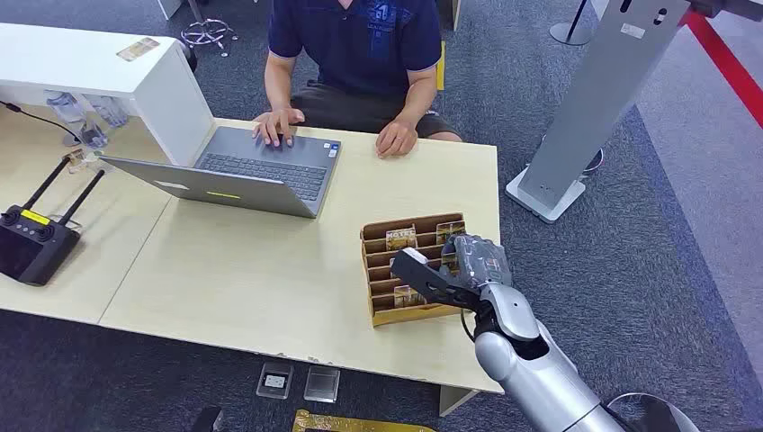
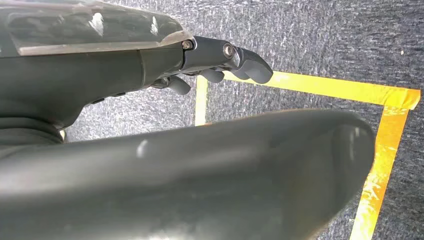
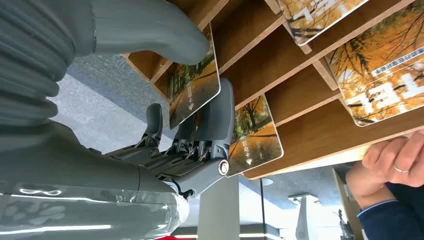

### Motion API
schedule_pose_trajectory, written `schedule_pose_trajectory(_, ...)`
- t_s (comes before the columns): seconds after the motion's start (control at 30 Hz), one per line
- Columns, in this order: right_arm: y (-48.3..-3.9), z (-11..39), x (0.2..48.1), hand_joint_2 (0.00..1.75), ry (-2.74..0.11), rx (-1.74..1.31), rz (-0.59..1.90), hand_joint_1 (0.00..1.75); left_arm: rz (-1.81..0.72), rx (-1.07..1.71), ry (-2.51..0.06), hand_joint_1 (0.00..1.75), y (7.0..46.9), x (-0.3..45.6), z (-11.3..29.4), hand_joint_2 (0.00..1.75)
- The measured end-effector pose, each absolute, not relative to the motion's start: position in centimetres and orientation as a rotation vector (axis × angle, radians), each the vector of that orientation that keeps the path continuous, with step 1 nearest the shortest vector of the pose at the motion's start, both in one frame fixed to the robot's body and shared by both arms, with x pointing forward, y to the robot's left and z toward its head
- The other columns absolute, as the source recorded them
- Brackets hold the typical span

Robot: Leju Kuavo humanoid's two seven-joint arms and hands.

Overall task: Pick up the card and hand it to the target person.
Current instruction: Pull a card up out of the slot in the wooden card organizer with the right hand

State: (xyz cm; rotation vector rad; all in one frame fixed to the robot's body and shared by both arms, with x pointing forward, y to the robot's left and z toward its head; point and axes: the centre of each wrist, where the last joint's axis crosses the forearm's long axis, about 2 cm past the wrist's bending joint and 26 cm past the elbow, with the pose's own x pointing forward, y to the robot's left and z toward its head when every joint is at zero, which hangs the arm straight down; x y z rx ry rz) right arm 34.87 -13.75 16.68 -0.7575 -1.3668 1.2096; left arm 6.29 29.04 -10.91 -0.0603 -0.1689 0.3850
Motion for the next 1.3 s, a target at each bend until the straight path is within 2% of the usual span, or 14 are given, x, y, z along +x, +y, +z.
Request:
schedule_pose_trajectory(0.5,-13.88,16.63,35.01,1.75,-1.369,-0.764,1.203,1.04,0.378,-0.058,-0.171,0.0,29.19,6.28,-10.92,0.0)
schedule_pose_trajectory(0.7,-13.97,16.69,35.05,1.75,-1.371,-0.768,1.194,1.35,0.373,-0.06,-0.172,0.0,29.12,6.27,-10.92,0.0)
schedule_pose_trajectory(0.83,-13.94,16.74,35.08,1.75,-1.376,-0.768,1.193,1.65,0.373,-0.06,-0.172,0.0,29.11,6.27,-10.92,0.0)
schedule_pose_trajectory(0.9,-13.91,16.77,35.1,1.75,-1.38,-0.767,1.193,1.72,0.374,-0.058,-0.172,0.0,29.13,6.27,-10.92,0.0)
schedule_pose_trajectory(0.97,-13.9,16.79,35.13,1.75,-1.38,-0.767,1.193,1.65,0.372,-0.059,-0.172,0.0,29.15,6.27,-10.92,0.0)
schedule_pose_trajectory(1.03,-13.92,16.8,35.16,1.75,-1.379,-0.768,1.194,1.45,0.363,-0.059,-0.173,0.0,29.17,6.28,-10.92,0.0)
schedule_pose_trajectory(1.1,-13.98,16.83,35.17,1.75,-1.38,-0.769,1.194,1.33,0.359,-0.057,-0.176,0.0,29.21,6.29,-10.91,0.0)
schedule_pose_trajectory(1.3,-13.75,17.36,34.99,1.75,-1.419,-0.765,1.194,1.33,0.411,-0.055,-0.192,0.0,29.23,6.28,-10.91,0.0)
